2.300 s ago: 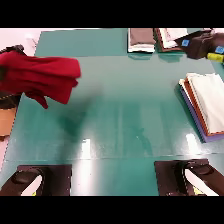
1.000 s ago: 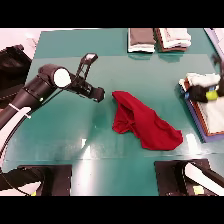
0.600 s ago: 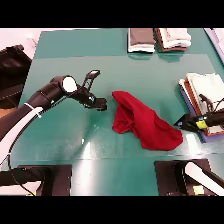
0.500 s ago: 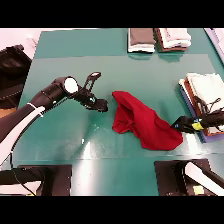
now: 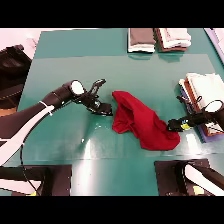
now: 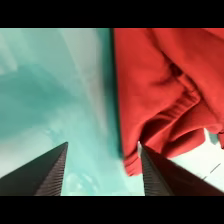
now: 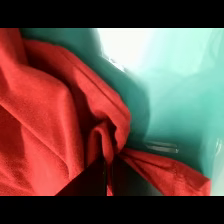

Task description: Fold the shirts.

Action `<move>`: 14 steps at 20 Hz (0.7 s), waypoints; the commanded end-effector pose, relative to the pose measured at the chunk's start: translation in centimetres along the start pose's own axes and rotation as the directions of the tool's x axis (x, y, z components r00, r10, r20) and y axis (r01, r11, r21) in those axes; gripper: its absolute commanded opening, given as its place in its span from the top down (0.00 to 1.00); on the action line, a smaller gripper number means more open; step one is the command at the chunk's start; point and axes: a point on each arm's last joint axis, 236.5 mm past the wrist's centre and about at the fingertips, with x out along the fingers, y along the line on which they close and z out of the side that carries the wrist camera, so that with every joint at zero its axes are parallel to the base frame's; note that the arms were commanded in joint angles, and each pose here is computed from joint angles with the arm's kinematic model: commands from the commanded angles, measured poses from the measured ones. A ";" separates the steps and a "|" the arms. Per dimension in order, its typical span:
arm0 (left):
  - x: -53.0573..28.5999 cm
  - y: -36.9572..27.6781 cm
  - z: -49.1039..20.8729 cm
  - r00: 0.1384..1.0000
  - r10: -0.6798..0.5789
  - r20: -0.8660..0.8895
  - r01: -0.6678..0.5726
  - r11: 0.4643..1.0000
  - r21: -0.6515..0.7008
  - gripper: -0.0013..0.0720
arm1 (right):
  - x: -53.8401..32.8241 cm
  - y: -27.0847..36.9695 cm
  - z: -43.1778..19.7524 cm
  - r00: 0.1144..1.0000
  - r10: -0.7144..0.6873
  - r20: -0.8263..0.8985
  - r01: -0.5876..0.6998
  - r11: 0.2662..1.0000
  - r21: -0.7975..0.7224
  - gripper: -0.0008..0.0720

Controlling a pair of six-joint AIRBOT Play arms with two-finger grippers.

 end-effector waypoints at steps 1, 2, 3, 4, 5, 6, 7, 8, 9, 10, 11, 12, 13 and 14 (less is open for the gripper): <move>2.6 -1.6 -1.2 0.998 -0.038 -0.043 0.039 0.999 0.027 0.26 | 0.2 0.2 -0.1 1.000 -0.009 -0.008 0.009 1.000 -0.006 0.97; 3.5 -1.9 -1.8 0.998 -0.031 -0.057 0.035 0.998 0.053 0.26 | 0.0 0.3 0.2 1.000 -0.011 -0.003 0.010 1.000 -0.006 0.97; 4.1 -2.1 -2.2 0.997 -0.024 -0.067 0.028 0.998 0.064 0.26 | -0.4 0.4 0.5 1.000 -0.011 0.002 0.011 1.000 -0.013 0.97; 4.5 -2.1 -2.3 0.997 -0.020 -0.070 0.025 0.997 0.067 0.26 | -1.0 0.6 1.0 1.000 -0.011 0.010 0.012 1.000 -0.022 0.97; 4.6 -2.0 -2.2 0.998 -0.018 -0.066 0.022 0.998 0.066 0.26 | -1.5 0.7 1.5 1.000 -0.013 0.021 0.013 0.999 -0.031 0.97; 4.6 -1.9 -1.9 0.998 -0.016 -0.056 0.019 0.998 0.063 0.30 | -2.2 0.9 2.0 0.999 -0.015 0.032 0.017 0.999 -0.041 0.97; 4.5 -1.8 -1.8 0.999 -0.016 -0.052 0.019 0.998 0.062 0.54 | -2.8 1.0 2.6 0.999 -0.018 0.048 0.021 0.999 -0.050 0.97; 4.5 -1.9 -1.8 0.999 -0.017 -0.052 0.020 0.998 0.063 0.83 | -3.3 1.2 3.1 0.998 -0.020 0.061 0.024 0.998 -0.058 0.97; 4.4 -2.0 -1.6 0.999 -0.014 -0.049 0.018 0.997 0.074 0.95 | -4.0 1.4 3.6 0.997 -0.022 0.072 0.027 0.997 -0.069 0.97; 3.9 -1.9 -1.2 0.999 0.000 -0.048 0.005 0.995 0.098 0.95 | -4.7 1.6 4.2 0.996 -0.024 0.087 0.031 0.996 -0.080 0.97; 2.9 -1.8 -0.4 0.999 0.014 -0.034 -0.010 0.993 0.118 0.95 | -5.7 2.0 5.0 0.994 -0.027 0.108 0.038 0.995 -0.096 0.97; 1.2 -1.7 1.1 0.999 0.037 0.014 -0.039 0.990 0.138 0.95 | -6.8 2.3 5.7 0.991 -0.030 0.128 0.044 0.993 -0.111 0.97; -1.2 -1.5 2.9 0.995 0.065 0.082 -0.076 0.986 0.149 0.95 | -8.3 2.8 6.7 0.987 -0.035 0.157 0.055 0.990 -0.131 0.97; -4.4 -1.0 5.0 0.981 0.101 0.167 -0.128 0.979 0.157 0.95 | -9.8 3.2 7.7 0.980 -0.040 0.194 0.070 0.986 -0.150 0.97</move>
